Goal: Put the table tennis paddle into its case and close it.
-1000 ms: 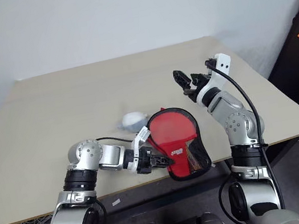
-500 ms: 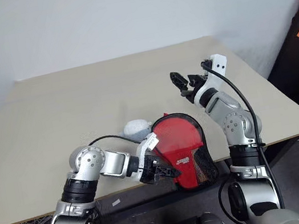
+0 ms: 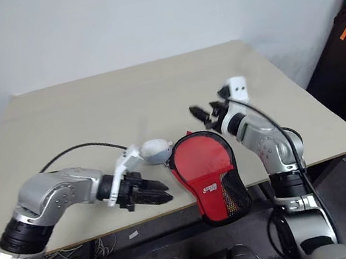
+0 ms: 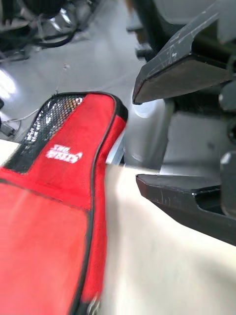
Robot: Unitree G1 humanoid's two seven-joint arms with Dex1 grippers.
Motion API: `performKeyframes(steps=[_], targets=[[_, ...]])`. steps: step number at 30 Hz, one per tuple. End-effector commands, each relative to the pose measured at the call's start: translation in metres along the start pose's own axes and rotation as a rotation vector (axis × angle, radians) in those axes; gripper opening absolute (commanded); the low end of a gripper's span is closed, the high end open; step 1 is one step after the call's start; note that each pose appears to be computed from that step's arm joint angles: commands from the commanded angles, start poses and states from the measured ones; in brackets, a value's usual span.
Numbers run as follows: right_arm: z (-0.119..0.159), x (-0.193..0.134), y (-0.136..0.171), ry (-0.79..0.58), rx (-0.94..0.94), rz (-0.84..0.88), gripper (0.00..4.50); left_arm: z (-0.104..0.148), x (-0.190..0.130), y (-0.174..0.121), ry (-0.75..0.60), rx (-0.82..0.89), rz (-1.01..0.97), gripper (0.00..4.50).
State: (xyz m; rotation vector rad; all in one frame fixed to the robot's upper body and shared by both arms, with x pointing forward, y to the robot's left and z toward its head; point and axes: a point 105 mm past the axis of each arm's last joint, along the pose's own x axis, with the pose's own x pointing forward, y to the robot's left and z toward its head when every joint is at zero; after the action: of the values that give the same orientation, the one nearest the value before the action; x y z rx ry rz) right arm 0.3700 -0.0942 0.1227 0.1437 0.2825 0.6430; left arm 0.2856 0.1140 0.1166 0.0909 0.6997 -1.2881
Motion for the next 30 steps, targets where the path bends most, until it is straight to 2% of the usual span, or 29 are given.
performKeyframes(steps=[1, 3, 7, 8, 17, 22, 30], targets=[[-0.011, 0.005, 0.007, 0.05, -0.078, 0.031, 4.1, 0.028, -0.014, 0.038, -0.042, 0.159, 0.151, 2.34], [-0.02, 0.007, 0.013, 0.077, -0.068, 0.071, 4.49, 0.036, -0.012, 0.053, -0.049, 0.185, 0.195, 2.43], [-0.024, 0.015, 0.023, 0.094, -0.072, 0.105, 4.49, 0.046, 0.005, 0.073, -0.048, 0.206, 0.236, 2.43], [-0.026, 0.017, 0.021, 0.103, -0.083, 0.088, 4.5, 0.044, 0.01, 0.075, -0.04, 0.192, 0.227, 2.72], [-0.047, 0.02, 0.006, 0.179, -0.104, 0.02, 4.5, 0.014, 0.039, 0.094, 0.093, 0.038, 0.212, 2.72], [-0.053, 0.02, 0.006, 0.193, -0.123, 0.008, 4.5, -0.019, 0.044, 0.103, 0.239, 0.028, 0.233, 2.72], [-0.058, 0.017, 0.001, 0.206, -0.13, -0.009, 4.5, -0.01, 0.029, 0.119, 0.221, 0.041, 0.333, 2.72]])
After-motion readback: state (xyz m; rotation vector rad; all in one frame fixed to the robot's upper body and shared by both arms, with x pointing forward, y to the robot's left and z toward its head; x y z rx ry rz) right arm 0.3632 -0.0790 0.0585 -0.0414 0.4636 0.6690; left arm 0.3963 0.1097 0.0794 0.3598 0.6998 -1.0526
